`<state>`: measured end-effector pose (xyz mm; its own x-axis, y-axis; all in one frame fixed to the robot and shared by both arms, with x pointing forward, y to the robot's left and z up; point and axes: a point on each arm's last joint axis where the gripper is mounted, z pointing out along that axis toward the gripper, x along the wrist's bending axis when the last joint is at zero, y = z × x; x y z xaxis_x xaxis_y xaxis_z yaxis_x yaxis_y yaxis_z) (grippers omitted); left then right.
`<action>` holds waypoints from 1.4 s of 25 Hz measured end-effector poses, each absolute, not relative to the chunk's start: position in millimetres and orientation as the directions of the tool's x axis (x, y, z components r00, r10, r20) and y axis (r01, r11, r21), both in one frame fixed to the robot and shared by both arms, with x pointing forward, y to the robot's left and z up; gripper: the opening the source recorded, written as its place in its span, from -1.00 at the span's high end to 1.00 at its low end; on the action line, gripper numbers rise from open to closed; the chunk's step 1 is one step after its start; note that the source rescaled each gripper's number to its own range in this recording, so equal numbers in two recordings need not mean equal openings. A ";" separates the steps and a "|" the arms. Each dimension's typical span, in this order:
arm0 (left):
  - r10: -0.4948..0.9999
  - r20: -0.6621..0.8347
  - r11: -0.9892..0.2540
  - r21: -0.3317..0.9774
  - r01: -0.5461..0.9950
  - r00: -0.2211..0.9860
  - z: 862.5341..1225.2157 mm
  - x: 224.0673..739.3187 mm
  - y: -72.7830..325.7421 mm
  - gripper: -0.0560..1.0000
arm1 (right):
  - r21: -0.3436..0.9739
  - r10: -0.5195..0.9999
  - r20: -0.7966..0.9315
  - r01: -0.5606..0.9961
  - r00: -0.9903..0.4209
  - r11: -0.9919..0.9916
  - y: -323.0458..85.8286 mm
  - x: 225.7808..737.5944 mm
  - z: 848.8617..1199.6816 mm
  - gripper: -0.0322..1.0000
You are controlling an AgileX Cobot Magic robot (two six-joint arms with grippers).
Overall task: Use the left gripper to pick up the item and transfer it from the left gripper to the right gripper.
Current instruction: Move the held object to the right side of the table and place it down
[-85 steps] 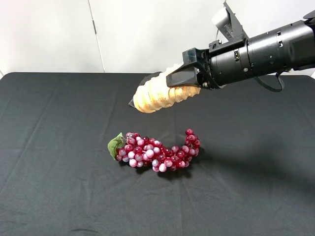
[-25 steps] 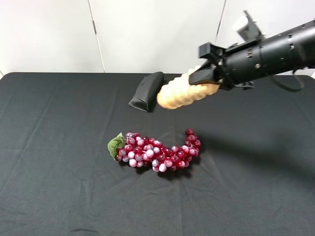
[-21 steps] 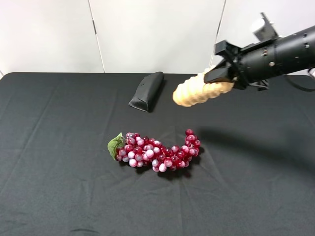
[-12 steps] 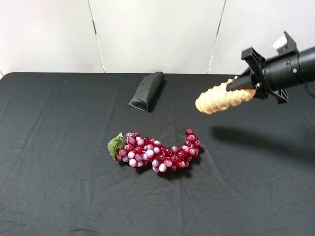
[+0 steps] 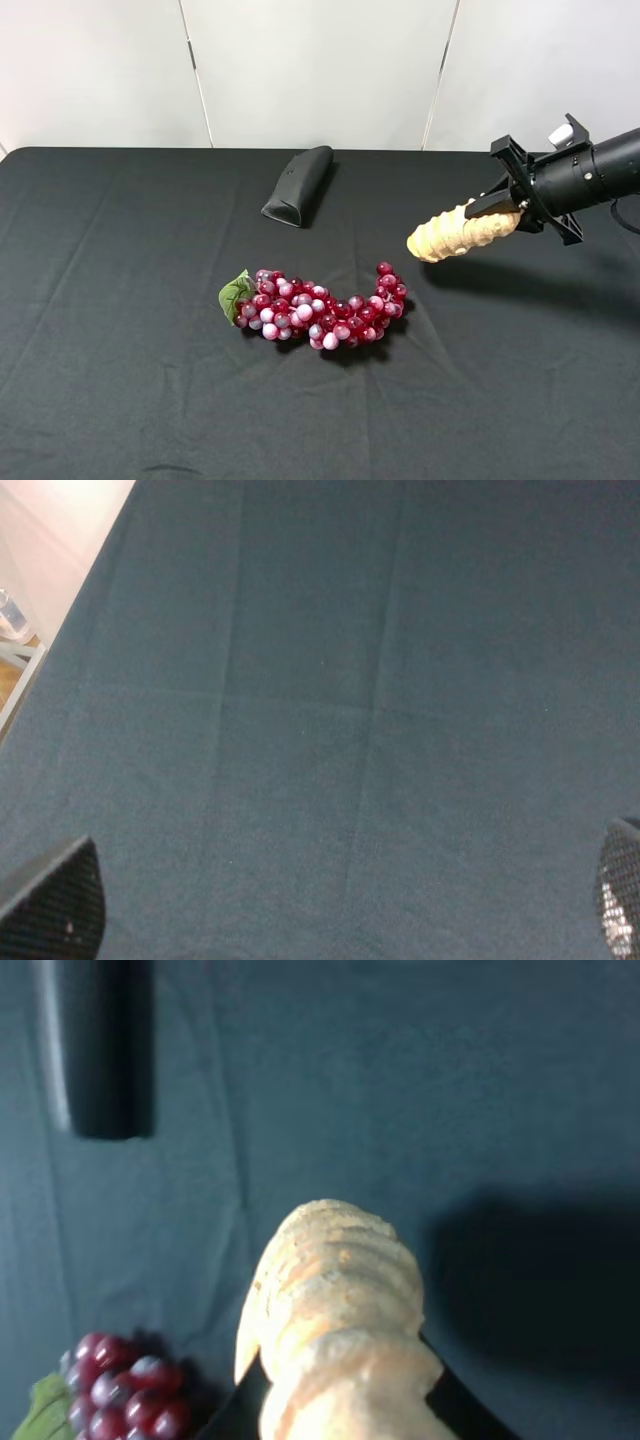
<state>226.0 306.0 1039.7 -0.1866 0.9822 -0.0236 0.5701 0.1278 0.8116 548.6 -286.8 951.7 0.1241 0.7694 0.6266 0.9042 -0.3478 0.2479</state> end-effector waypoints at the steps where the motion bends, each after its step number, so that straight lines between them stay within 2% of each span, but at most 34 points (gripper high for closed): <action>1: 0.982 -0.024 0.128 0.812 0.570 -0.187 1039.7 226.0 306.0 -0.97 | 0.260 0.778 0.615 0.897 0.131 -0.357 -288.5 550.1 950.3 0.94; 11: 0.982 -0.024 0.128 0.812 0.570 -0.187 1039.7 226.0 306.0 -0.97 | 0.355 0.826 0.534 0.838 0.180 -0.413 -300.7 559.1 946.9 0.94; 20: 0.982 -0.024 0.128 0.812 0.570 -0.187 1039.7 226.0 306.0 -0.97 | 0.364 0.829 0.527 0.833 0.184 -0.417 -301.8 559.9 946.9 0.94; 21: 0.982 -0.024 0.128 0.812 0.570 -0.187 1039.7 226.0 306.0 -0.97 | 0.364 0.829 0.527 0.833 0.184 -0.417 -301.8 559.9 946.9 0.87; 22: 0.982 -0.024 0.128 0.812 0.570 -0.187 1039.7 226.0 306.0 -0.97 | 0.364 0.829 0.527 0.833 0.184 -0.417 -301.8 559.9 946.9 0.65; 23: 0.982 -0.024 0.128 0.812 0.570 -0.187 1039.7 226.0 306.0 -0.97 | 0.364 0.829 0.527 0.833 0.184 -0.417 -301.8 559.9 946.9 0.32; 24: 0.982 -0.024 0.128 0.812 0.570 -0.187 1039.7 226.0 306.0 -0.97 | 0.364 0.829 0.527 0.833 0.184 -0.417 -301.8 559.9 946.9 -0.24; 26: 0.982 -0.024 0.128 0.812 0.570 -0.187 1039.7 226.0 306.0 -0.97 | 0.364 0.829 0.527 0.833 0.184 -0.417 -301.8 559.9 946.9 -0.71; 27: 0.982 -0.024 0.128 0.812 0.570 -0.187 1039.7 226.0 306.0 -0.97 | 0.364 0.829 0.527 0.833 0.184 -0.417 -301.8 559.9 946.9 -0.83; 29: 0.982 -0.024 0.128 0.812 0.570 -0.187 1039.7 226.0 306.0 -0.97 | 0.366 0.830 0.526 0.832 0.185 -0.418 -302.0 560.0 946.9 -0.93; 35: 0.982 -0.024 0.128 0.812 0.570 -0.187 1039.7 226.0 306.0 -0.97 | 0.371 0.829 0.529 0.829 0.181 -0.418 -301.7 559.3 949.9 -0.99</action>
